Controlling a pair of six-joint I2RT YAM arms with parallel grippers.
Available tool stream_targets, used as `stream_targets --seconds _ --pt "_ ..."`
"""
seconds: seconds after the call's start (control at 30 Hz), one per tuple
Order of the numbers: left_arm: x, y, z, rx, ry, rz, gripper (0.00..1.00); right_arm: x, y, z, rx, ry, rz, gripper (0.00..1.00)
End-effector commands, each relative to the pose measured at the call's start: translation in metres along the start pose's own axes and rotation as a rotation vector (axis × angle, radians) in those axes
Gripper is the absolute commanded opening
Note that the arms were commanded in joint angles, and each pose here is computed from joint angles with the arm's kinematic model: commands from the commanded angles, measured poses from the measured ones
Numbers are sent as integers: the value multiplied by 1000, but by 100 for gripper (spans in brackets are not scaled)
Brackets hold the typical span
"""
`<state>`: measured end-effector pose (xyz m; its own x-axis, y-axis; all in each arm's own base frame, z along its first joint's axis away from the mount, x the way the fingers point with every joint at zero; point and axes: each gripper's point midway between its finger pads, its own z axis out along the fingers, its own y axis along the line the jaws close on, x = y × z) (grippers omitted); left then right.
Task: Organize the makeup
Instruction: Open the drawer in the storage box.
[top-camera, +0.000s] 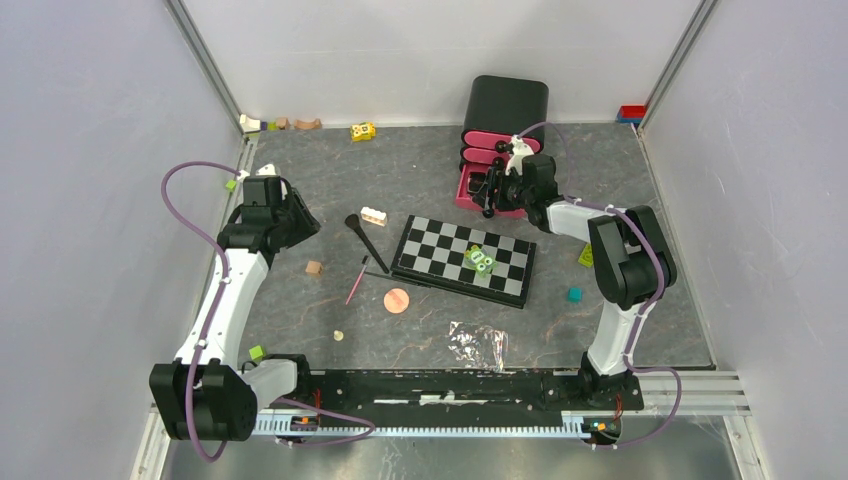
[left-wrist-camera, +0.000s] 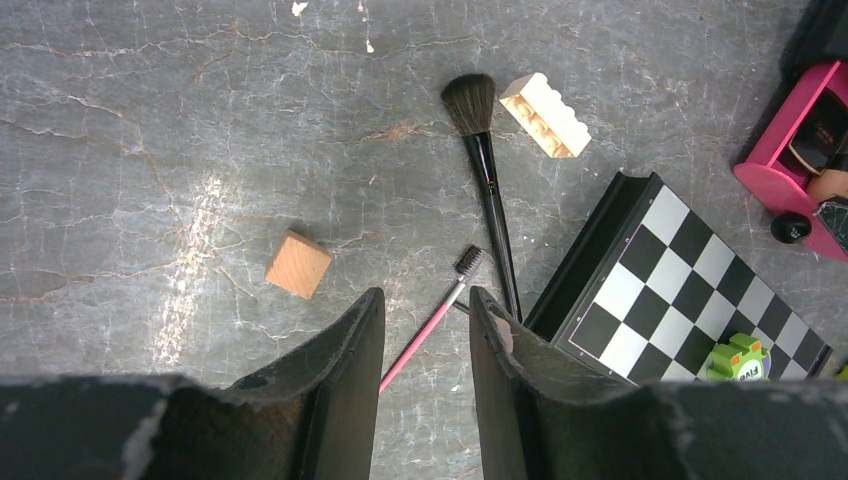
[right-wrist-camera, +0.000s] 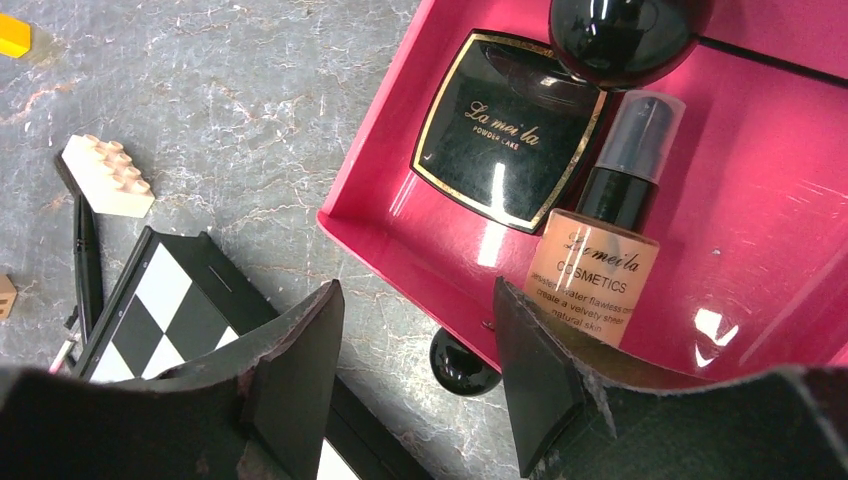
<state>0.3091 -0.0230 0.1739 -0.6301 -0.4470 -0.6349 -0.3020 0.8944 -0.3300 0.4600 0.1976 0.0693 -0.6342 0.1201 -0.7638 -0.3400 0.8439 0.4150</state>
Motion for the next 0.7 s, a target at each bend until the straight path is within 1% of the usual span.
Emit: stream_targets --seconds 0.0,0.17,0.27,0.37,0.53,0.67 --pt "-9 -6 -3 34 -37 15 43 -27 4 -5 -2 -67 -41 63" --pt "-10 -5 -4 33 -41 16 43 -53 6 -23 48 -163 -46 63" --pt "-9 -5 -3 34 -39 15 43 -53 8 -37 81 -212 -14 63" --pt "-9 -6 -3 36 -37 15 43 -44 10 -45 109 -232 32 62" --pt "-9 -6 -3 36 -37 15 43 -13 13 -50 165 -209 138 59" --pt "-9 -6 -3 37 -36 16 43 5 13 -45 195 -179 202 57"
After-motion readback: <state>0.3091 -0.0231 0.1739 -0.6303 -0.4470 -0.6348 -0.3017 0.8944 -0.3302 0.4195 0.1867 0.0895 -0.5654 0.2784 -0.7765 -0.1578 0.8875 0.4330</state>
